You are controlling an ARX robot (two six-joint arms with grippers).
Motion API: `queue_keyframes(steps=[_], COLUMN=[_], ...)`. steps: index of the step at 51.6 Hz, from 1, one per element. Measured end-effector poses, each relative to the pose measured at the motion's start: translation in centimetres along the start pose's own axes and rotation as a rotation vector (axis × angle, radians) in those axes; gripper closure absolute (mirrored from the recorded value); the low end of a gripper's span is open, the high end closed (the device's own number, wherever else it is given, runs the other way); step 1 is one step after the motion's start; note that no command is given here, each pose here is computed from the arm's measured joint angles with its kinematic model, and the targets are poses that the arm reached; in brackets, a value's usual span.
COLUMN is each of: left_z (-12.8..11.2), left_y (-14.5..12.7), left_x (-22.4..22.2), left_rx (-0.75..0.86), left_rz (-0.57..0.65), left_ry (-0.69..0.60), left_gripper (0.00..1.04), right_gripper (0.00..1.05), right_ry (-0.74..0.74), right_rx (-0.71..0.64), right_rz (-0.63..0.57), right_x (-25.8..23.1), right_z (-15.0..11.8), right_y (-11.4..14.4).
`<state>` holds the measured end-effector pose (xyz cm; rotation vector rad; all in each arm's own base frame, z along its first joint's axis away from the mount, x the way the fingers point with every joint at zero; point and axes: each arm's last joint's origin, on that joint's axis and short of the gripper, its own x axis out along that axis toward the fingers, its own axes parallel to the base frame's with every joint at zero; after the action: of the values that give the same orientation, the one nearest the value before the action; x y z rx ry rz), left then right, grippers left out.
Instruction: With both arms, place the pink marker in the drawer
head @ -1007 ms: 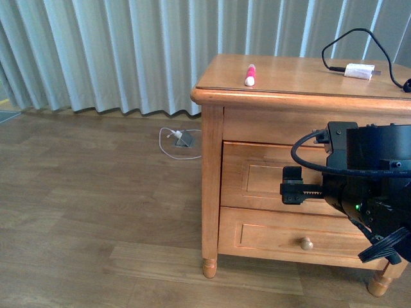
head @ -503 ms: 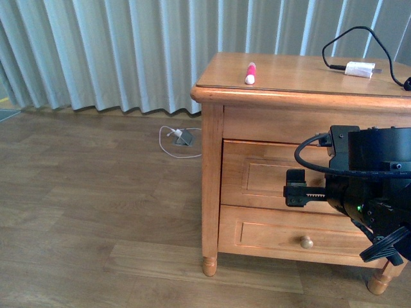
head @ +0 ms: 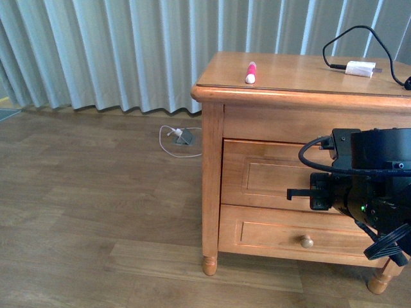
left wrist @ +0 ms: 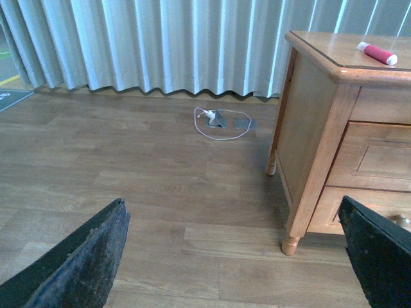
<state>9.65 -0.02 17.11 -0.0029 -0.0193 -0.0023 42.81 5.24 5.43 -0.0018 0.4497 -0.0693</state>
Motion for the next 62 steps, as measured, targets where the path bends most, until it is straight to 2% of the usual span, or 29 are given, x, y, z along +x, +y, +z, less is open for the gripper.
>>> queue_keyframes(steps=[11,18,32,41,49,62], left_z=[0.0,0.0,0.0,0.0,0.0,0.0], left_y=[0.0,0.0,0.0,0.0,0.0,0.0], left_x=[0.0,0.0,0.0,0.0,0.0,0.0], left_rx=[0.0,0.0,0.0,0.0,0.0,0.0], left_rz=[0.0,0.0,0.0,0.0,0.0,0.0], left_ry=[0.0,0.0,0.0,0.0,0.0,0.0], left_gripper=[0.06,0.06,0.06,0.06,0.06,0.06], right_gripper=[0.82,0.83,0.83,0.83,0.83,0.44], right_ry=[0.017,0.049,0.118,0.151,0.151,0.094], right_rx=[0.035,0.067,0.101,0.097,0.093,0.114], right_rz=[0.012,0.034,0.083,0.139,0.162,0.135], right_x=[-0.5,-2.5,-8.6,-14.2,-15.9,-17.7], right_z=[0.1,-0.5,-3.1,-5.6,-6.4,-4.7], right_y=[-0.1,-0.4,-1.4,-2.6,-3.0,-3.7])
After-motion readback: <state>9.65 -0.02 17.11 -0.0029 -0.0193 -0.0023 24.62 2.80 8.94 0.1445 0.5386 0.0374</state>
